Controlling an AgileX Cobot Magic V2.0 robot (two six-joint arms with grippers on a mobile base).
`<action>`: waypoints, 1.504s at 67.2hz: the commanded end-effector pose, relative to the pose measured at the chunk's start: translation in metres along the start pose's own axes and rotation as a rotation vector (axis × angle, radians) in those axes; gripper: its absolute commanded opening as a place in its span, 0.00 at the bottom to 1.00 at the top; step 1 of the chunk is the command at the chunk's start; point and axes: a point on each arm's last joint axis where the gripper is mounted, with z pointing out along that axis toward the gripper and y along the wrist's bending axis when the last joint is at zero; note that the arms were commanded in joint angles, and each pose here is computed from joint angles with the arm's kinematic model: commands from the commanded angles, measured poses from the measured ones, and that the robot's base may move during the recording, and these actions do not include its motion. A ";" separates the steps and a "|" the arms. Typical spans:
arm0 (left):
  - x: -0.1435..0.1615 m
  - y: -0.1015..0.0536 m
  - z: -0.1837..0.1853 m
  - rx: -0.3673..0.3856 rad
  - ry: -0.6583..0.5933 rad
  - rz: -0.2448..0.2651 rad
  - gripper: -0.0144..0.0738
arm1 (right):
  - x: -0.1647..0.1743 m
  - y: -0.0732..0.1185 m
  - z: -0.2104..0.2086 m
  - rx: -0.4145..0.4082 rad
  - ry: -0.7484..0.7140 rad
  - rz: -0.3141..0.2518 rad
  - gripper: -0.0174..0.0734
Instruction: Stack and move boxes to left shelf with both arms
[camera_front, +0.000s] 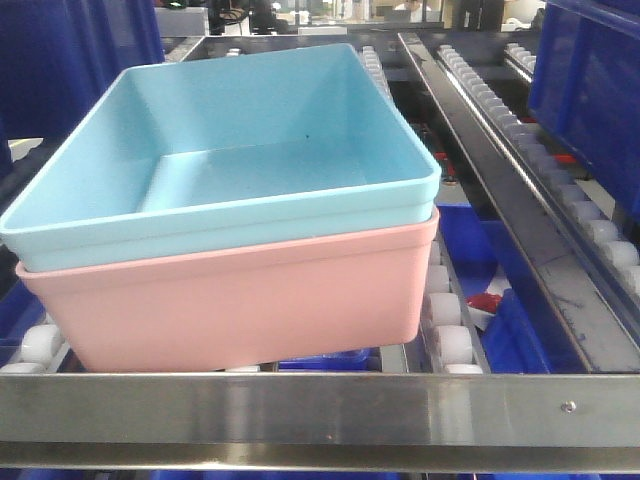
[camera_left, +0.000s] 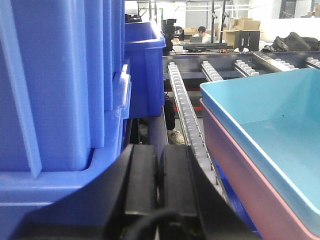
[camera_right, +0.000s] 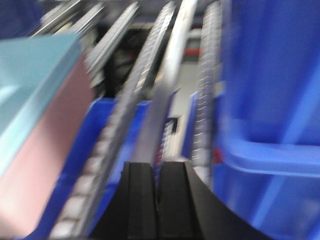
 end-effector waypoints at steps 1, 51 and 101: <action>0.002 0.000 -0.001 -0.009 -0.066 -0.001 0.15 | -0.010 -0.003 -0.008 0.043 -0.155 -0.008 0.25; 0.002 0.000 -0.001 -0.009 -0.066 -0.001 0.15 | 0.029 -0.012 -0.025 0.165 -0.266 -0.051 0.25; 0.002 0.000 -0.001 -0.009 -0.066 -0.001 0.15 | 0.030 -0.012 -0.025 0.165 -0.265 -0.051 0.25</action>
